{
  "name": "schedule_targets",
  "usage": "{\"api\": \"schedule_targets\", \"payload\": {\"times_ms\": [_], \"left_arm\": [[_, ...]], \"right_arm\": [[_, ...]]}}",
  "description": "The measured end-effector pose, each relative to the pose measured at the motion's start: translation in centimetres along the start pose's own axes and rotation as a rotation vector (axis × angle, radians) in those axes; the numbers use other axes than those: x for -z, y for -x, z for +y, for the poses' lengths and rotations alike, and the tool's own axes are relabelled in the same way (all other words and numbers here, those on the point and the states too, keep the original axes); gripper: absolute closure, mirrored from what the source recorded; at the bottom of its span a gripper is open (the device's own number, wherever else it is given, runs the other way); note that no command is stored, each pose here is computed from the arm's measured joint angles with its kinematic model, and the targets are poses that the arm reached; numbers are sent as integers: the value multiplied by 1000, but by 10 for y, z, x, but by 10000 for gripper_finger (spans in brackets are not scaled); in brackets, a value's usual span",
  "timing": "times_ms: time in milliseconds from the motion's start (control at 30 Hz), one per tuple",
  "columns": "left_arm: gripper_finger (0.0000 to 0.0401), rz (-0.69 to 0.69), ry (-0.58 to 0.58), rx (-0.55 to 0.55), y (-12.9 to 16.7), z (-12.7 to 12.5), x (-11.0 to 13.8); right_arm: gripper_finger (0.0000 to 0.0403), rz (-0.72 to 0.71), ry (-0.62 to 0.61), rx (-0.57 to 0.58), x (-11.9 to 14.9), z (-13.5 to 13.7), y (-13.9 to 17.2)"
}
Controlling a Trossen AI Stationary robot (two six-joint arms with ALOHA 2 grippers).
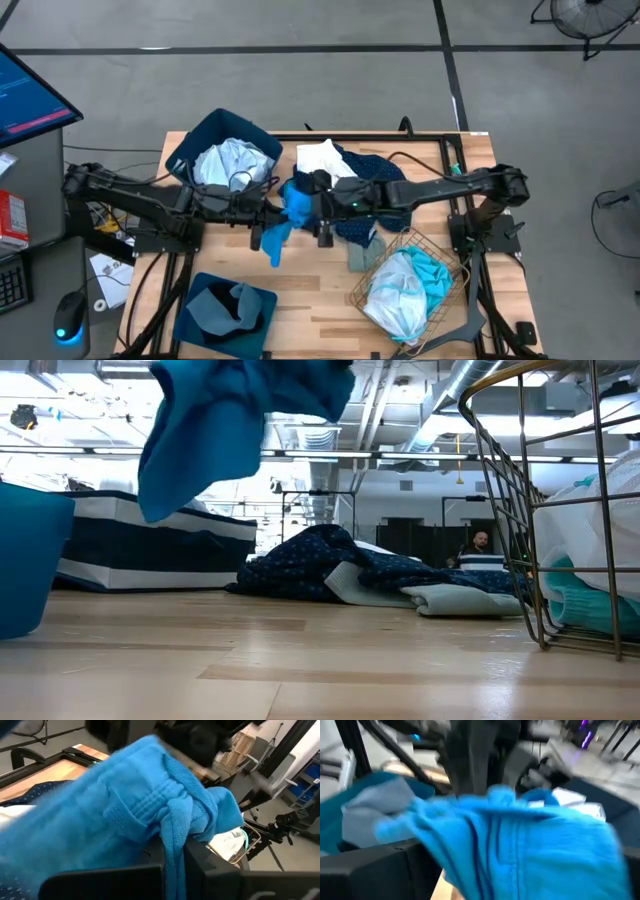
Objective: Pick & Place Cloths
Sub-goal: Put the blue shorts into the gold basket
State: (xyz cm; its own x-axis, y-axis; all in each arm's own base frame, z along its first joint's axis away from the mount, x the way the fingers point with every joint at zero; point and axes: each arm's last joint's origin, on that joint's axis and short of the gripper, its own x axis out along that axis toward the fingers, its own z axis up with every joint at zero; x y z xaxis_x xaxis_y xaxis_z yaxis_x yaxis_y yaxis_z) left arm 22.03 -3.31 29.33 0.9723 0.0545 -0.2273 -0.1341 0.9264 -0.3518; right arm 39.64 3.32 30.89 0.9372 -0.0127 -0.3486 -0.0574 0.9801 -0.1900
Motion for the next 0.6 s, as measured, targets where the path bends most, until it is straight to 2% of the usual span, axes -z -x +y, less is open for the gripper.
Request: {"api": "schedule_targets", "payload": {"times_ms": [100, 200, 267, 367, 400, 600], "left_arm": [[393, -1, 0, 1, 0, 0, 0], [392, 1, 0, 0, 0, 0, 0], [391, 2, -1, 0, 0, 0, 0], [390, -3, 0, 3, 0, 0, 0], [390, -4, 1, 3, 0, 0, 0], [372, -23, 2, -8, 0, 0, -2]], "right_arm": [[120, 66, 6, -9, 3, 0, -8], [173, 155, 15, -27, 10, 3, -15], [231, 188, 18, -34, 11, 4, -18], [344, 193, 18, -35, 8, 3, -17], [370, 189, 17, -35, 7, 3, -17], [386, 202, -17, -24, -5, 1, -7]]}}
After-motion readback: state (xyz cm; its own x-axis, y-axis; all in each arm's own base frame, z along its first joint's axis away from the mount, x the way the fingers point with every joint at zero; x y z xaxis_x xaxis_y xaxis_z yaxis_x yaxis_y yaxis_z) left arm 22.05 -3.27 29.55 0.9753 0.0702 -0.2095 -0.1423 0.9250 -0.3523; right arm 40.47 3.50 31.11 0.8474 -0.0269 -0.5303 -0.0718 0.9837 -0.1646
